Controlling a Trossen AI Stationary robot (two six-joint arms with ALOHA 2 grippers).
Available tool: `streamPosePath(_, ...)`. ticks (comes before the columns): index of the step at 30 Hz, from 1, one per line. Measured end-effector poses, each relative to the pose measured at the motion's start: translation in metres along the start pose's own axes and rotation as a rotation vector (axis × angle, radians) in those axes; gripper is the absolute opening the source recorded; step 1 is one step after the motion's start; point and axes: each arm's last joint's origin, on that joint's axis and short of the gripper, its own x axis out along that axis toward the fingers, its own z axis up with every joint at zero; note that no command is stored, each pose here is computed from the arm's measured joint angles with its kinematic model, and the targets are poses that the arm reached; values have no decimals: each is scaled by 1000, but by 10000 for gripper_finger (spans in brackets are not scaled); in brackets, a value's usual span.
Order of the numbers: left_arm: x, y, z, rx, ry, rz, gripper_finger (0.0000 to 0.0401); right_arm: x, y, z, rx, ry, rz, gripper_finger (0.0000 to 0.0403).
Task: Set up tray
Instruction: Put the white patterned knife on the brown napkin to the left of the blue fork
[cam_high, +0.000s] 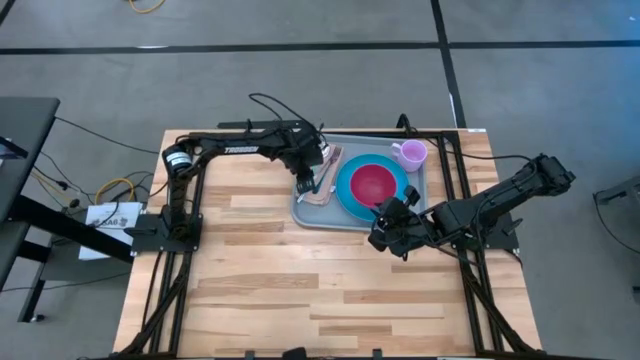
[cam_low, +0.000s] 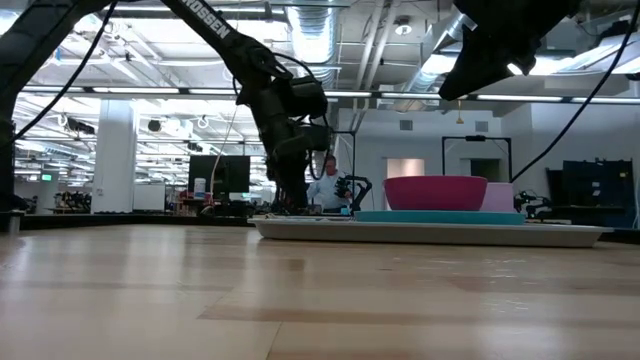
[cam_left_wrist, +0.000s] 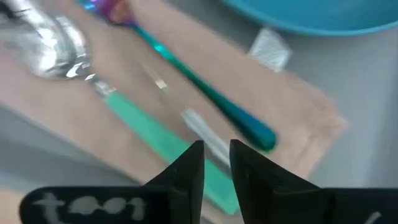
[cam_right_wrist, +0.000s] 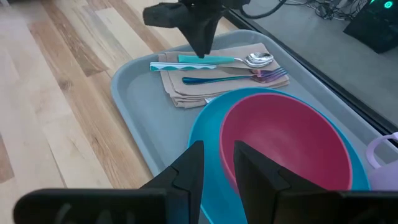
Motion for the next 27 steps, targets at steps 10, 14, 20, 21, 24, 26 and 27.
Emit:
streamPosePath(10,5,-12,9,22,-63,63,65,0,0,0,-22,0,0,81)
streamPosePath(14,14,-20,3,50,-63,90,50,0,0,0,-25,0,0,81)
streamPosePath(20,18,-23,3,107,-69,169,5,0,0,0,-26,0,0,81)
streamPosePath(21,18,-23,3,110,-76,161,3,0,0,0,-27,0,0,81)
streamPosePath(24,18,-24,4,113,-86,145,1,0,0,0,-28,0,0,81)
streamPosePath(26,18,-24,3,112,-77,151,0,0,0,0,-28,-1,0,81)
streamPosePath(27,18,-24,3,111,-71,151,0,0,0,0,-28,-1,0,81)
